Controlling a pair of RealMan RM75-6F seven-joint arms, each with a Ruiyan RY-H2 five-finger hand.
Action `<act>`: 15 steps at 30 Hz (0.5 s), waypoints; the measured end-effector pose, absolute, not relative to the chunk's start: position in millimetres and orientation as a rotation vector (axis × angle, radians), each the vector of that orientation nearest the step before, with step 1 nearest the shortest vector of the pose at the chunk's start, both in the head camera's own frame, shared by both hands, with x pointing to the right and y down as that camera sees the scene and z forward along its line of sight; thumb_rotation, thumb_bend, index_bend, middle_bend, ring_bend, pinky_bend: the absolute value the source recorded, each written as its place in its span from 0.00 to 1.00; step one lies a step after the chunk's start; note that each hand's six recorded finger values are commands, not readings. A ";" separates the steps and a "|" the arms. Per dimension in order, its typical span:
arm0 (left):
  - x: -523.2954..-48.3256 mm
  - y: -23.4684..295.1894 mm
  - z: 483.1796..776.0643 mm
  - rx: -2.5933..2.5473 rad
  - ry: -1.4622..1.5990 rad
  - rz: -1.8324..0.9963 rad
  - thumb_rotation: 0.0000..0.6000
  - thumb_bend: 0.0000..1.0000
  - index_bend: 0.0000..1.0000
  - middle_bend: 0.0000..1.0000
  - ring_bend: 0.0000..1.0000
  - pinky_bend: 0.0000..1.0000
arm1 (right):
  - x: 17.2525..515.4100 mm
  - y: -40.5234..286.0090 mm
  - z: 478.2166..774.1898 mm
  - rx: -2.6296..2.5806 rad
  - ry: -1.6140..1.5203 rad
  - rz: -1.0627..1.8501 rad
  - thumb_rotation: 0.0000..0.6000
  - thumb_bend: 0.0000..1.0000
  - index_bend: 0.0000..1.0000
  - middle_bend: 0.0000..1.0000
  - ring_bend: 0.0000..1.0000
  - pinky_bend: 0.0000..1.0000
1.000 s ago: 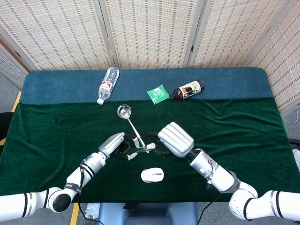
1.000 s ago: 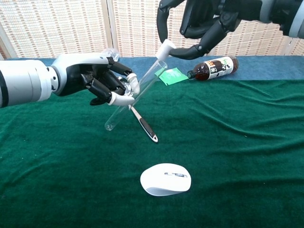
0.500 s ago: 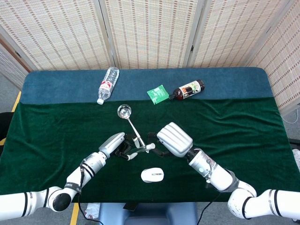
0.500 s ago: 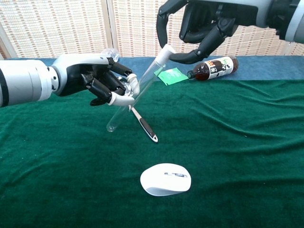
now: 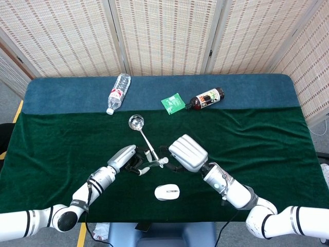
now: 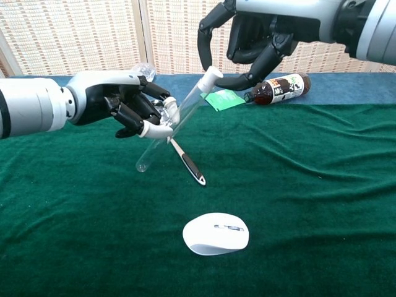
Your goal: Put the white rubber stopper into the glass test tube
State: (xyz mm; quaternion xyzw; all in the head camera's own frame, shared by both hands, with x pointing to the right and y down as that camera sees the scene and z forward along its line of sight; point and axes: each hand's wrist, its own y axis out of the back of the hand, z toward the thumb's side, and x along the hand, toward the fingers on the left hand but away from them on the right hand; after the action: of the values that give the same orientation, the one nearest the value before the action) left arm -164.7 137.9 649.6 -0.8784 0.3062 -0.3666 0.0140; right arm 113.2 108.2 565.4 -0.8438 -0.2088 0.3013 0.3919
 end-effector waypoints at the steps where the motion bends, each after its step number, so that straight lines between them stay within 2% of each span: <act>1: -164.8 137.7 649.3 -2.735 0.955 -1.142 1.00 0.51 0.66 0.88 0.84 0.85 | 112.1 108.6 566.7 -2.142 -0.524 0.768 0.98 0.54 0.67 1.00 1.00 1.00; 15: -166.5 137.0 649.7 -2.731 0.954 -1.152 1.00 0.52 0.67 0.88 0.84 0.85 | 103.4 110.2 576.3 -2.136 -0.493 0.789 0.98 0.54 0.67 1.00 1.00 1.00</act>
State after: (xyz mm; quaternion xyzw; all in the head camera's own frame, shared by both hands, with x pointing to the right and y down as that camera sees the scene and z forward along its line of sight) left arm -166.5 137.0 649.7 -0.8770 0.3064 -0.3699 0.0138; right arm 103.4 110.2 576.3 -0.8424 -0.1943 0.3110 0.3948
